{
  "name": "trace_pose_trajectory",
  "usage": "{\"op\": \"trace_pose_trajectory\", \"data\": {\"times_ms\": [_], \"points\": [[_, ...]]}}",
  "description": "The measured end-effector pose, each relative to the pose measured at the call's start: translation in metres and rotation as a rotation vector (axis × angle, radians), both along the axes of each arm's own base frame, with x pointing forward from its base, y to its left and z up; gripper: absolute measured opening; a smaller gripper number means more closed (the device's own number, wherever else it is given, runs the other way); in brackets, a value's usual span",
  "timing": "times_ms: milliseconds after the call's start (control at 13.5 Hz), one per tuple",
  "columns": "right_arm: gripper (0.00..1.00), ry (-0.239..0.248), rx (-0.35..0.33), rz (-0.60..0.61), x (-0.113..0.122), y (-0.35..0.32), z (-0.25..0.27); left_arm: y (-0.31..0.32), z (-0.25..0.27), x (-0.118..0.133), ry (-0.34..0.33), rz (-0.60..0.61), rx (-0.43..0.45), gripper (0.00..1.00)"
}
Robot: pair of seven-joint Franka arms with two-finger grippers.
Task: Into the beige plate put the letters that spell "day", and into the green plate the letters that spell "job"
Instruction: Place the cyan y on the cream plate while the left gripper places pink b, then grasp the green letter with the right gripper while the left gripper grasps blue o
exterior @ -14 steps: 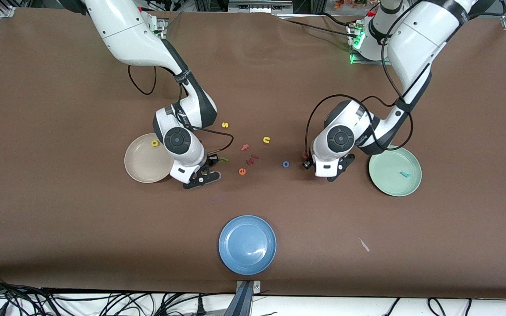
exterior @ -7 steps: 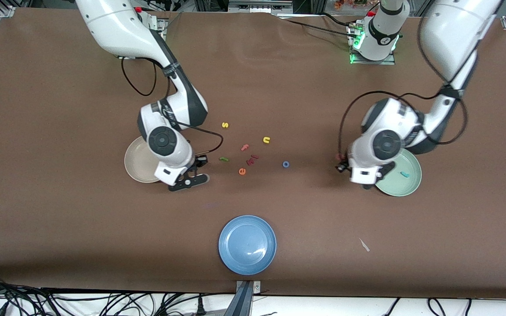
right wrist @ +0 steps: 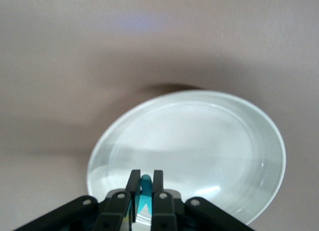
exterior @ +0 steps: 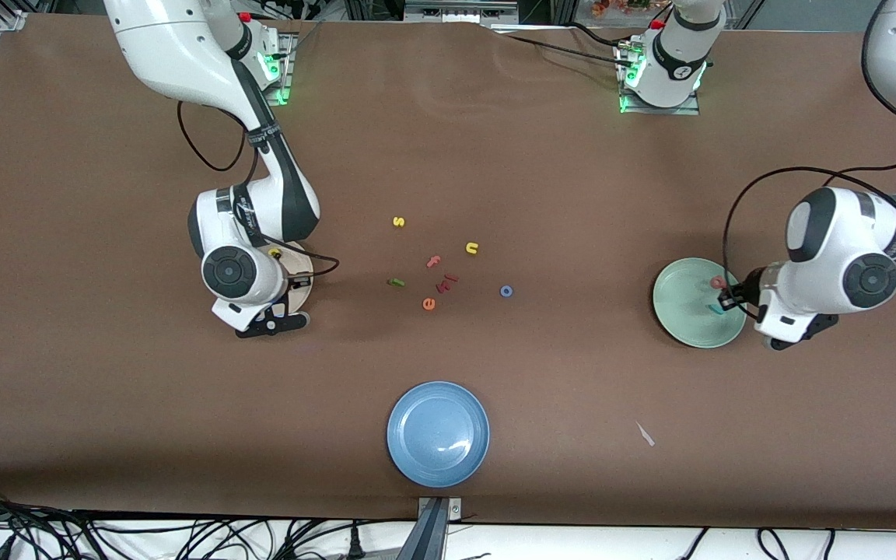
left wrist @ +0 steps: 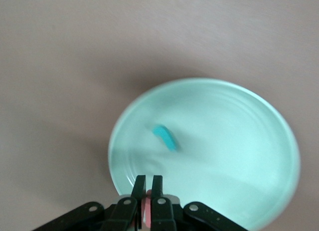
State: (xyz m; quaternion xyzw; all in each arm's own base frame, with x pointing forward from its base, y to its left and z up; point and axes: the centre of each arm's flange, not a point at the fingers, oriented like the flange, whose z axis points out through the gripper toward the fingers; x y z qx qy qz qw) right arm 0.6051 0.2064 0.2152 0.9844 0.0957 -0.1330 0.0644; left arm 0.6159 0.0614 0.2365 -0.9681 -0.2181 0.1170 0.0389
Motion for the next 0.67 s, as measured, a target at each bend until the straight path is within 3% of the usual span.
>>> {"op": "trace_pose_trajectory", "data": {"times_ms": [222, 444, 518, 666], "points": [[0.49, -0.009, 0.005, -0.001, 0.001, 0.002, 0.003, -0.003, -0.025, 0.001, -0.004, -0.015, -0.024, 0.31], [0.81, -0.076, 0.016, -0.053, 0.009, 0.028, 0.031, -0.044, 0.003, 0.014, -0.053, -0.007, -0.064, 0.60], [0.87, -0.103, 0.015, -0.094, 0.008, 0.047, 0.040, -0.072, 0.019, 0.017, -0.073, 0.019, -0.086, 0.72], [0.84, -0.150, -0.006, -0.229, -0.003, 0.087, 0.047, -0.139, 0.045, 0.015, -0.096, 0.078, -0.106, 0.93]]}}
